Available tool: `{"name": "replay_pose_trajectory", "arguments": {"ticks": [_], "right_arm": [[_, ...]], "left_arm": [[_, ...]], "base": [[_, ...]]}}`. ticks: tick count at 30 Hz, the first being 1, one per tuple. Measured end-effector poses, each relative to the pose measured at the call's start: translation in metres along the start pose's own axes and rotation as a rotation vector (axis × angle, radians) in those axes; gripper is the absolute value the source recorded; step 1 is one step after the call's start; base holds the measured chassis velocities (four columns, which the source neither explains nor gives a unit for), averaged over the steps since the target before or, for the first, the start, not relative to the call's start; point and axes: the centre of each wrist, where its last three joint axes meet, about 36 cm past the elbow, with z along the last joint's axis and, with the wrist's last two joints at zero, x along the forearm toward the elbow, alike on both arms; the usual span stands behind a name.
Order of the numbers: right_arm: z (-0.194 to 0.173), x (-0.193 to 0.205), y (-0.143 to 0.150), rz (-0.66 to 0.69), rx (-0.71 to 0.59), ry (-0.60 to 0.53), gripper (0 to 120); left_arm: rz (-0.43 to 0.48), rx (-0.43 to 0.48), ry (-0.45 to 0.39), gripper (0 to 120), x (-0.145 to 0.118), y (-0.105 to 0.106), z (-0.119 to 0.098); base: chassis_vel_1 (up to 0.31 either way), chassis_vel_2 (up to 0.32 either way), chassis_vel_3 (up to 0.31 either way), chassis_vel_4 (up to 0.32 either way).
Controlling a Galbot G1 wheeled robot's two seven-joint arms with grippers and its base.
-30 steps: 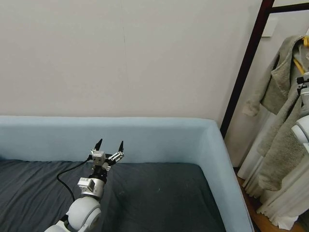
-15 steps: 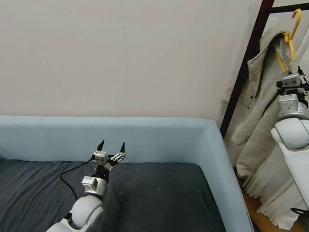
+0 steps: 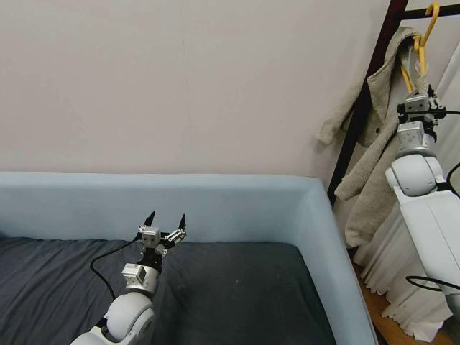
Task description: Pick up the clothes from the sofa and hang them on the clothes hanger.
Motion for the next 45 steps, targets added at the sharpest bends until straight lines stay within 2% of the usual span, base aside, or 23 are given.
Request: {"name": "replay_pose_trajectory", "arguments": {"ticks": [4, 7, 25, 36, 45], "right_arm": [[-0.012, -0.006, 0.001, -0.007, -0.031, 0.076, 9], [-0.013, -0.011, 0.0, -0.003, -0.032, 0.09, 9], [-0.02, -0.031, 0.005, 0.031, -0.012, 0.054, 9], [-0.02, -0.054, 0.01, 0.044, 0.037, 0.116, 9], [-0.024, -0.05, 0.013, 0.018, 0.034, 0.169, 9]], "left_arm": [[-0.003, -0.001, 0.001, 100, 0.003, 0.0, 0.0], [-0.003, 0.0, 0.003, 100, 0.005, -0.001, 0.001], [-0.003, 0.004, 0.0, 100, 0.003, -0.003, 0.001], [-0.009, 0.002, 0.0, 100, 0.006, -0.003, 0.001], [-0.011, 0.007, -0.004, 100, 0.007, -0.006, 0.001]], "base": [[0.0, 0.0, 0.0, 0.0], [0.0, 0.0, 0.0, 0.0], [0.0, 0.0, 0.0, 0.0], [0.0, 0.0, 0.0, 0.0], [0.0, 0.0, 0.0, 0.0]]}}
